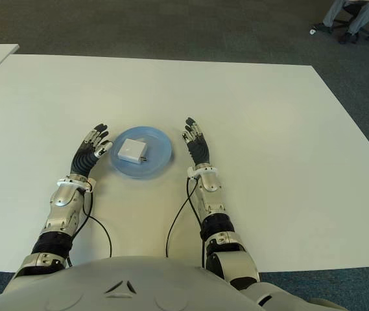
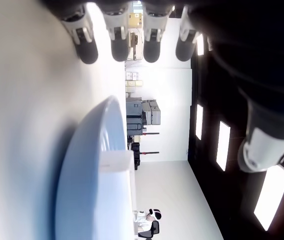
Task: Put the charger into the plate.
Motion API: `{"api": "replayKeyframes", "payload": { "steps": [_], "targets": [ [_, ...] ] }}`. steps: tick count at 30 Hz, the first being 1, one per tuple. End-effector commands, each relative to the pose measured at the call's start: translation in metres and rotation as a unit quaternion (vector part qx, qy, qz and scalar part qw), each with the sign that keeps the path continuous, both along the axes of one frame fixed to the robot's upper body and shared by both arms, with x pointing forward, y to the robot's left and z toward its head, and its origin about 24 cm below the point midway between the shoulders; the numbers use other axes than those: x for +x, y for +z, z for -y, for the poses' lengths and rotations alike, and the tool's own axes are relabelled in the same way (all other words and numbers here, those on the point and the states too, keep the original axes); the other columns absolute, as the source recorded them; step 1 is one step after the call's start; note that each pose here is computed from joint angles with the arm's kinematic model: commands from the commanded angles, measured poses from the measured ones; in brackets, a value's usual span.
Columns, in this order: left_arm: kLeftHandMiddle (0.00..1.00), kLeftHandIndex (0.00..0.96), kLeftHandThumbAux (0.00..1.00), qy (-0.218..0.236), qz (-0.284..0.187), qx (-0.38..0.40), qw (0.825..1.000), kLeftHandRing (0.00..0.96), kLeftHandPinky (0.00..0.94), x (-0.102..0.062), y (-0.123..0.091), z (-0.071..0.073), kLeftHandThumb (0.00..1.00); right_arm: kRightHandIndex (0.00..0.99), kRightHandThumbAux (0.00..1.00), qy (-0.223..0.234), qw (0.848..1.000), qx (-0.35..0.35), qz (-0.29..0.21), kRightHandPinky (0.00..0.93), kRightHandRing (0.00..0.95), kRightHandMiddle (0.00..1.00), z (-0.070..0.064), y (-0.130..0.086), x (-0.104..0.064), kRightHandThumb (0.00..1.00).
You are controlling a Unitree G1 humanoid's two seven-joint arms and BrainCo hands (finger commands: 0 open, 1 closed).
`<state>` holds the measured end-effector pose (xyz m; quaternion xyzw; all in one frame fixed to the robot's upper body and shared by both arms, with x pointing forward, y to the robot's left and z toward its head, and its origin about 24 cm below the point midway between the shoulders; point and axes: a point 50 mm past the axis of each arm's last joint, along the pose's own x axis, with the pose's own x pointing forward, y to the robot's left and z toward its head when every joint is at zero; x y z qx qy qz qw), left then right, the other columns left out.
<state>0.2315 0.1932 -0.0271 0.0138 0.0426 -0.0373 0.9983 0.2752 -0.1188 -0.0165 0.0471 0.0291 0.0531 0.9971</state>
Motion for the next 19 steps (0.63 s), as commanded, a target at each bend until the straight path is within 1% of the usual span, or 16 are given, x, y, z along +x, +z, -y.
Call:
{"api": "replayKeyframes", "payload": {
  "steps": [1, 10, 15, 19],
  "targets": [
    [0.003, 0.000, 0.558, 0.005, -0.042, 0.001, 0.999, 0.000, 0.000, -0.0104, -0.0152, 0.0029, 0.000, 0.000, 0.500, -0.005, 1.000, -0.002, -0.030, 0.023, 0.025, 0.046, 0.0057, -0.0115, -0.0079, 0.000],
    [0.000, 0.000, 0.559, 0.013, -0.037, 0.002, 0.999, 0.000, 0.000, -0.0096, -0.0163, 0.0021, 0.000, 0.000, 0.513, -0.001, 0.999, -0.007, -0.032, 0.017, 0.019, 0.039, 0.0088, -0.0128, -0.0081, 0.000],
    [0.000, 0.000, 0.554, 0.012, -0.011, 0.009, 1.000, 0.000, 0.000, -0.0088, -0.0103, 0.0008, 0.000, 0.000, 0.514, 0.002, 0.999, -0.013, -0.032, 0.017, 0.018, 0.035, 0.0106, -0.0133, -0.0074, 0.000],
    [0.000, 0.000, 0.552, 0.013, -0.003, 0.009, 1.000, 0.000, 0.000, -0.0085, -0.0090, 0.0015, 0.000, 0.000, 0.518, 0.004, 0.999, -0.017, -0.034, 0.017, 0.018, 0.033, 0.0110, -0.0138, -0.0068, 0.000]
  ]
}}
